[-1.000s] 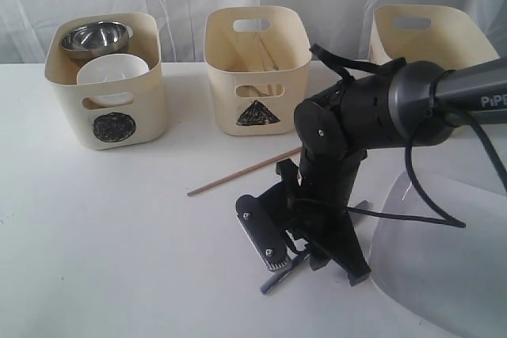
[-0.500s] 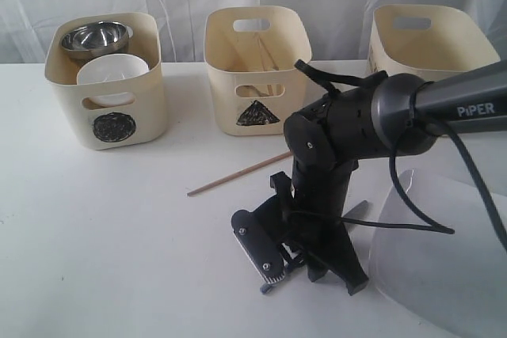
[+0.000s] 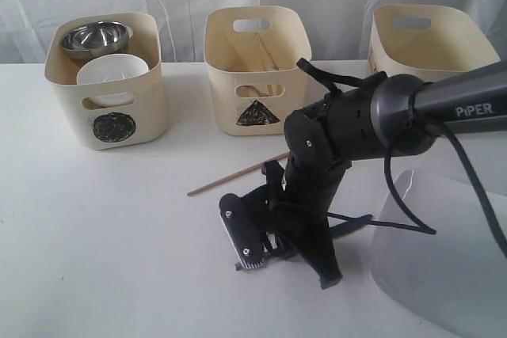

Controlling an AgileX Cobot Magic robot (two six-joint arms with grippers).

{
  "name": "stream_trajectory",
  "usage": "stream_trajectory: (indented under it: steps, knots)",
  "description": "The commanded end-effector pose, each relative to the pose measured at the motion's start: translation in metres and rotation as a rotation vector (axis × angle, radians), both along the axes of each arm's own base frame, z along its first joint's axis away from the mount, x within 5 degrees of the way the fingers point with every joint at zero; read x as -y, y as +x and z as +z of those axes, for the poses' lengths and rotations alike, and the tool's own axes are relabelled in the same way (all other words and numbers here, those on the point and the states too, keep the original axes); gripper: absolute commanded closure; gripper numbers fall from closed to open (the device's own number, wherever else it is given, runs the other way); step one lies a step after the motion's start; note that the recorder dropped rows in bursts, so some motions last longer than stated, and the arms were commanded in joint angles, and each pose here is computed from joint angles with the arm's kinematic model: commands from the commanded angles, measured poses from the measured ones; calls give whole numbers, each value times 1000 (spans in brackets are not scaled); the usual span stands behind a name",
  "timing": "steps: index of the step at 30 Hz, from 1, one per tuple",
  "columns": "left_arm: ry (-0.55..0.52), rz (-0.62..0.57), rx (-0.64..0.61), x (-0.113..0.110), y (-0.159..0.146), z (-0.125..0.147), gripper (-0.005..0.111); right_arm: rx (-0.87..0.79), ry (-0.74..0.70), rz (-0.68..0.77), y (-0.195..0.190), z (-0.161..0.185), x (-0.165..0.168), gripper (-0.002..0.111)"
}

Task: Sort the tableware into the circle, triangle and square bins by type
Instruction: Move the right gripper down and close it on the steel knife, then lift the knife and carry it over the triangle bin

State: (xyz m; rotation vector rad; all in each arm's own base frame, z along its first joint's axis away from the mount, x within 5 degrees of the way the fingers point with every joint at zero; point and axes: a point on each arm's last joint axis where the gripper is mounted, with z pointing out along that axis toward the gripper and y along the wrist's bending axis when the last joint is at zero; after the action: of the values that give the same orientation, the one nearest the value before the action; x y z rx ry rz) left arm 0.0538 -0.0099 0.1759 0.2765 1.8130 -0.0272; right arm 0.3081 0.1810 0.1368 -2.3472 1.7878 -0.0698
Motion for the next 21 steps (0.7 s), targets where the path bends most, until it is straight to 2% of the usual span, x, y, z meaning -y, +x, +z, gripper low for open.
stream_trajectory:
  steps: [1, 5, 10, 21]
  knots:
    - [-2, 2, -2, 0, 0, -1, 107, -9, 132, -153, 0, 1, -10, 108]
    - [-2, 2, -2, 0, 0, -1, 107, -6, 259, -237, -4, 28, -16, 108]
    - [-2, 2, -2, 0, 0, -1, 107, 31, 515, -388, -9, 77, -23, 108]
    - [-2, 2, -2, 0, 0, -1, 107, 361, 830, -687, 13, 129, -15, 108]
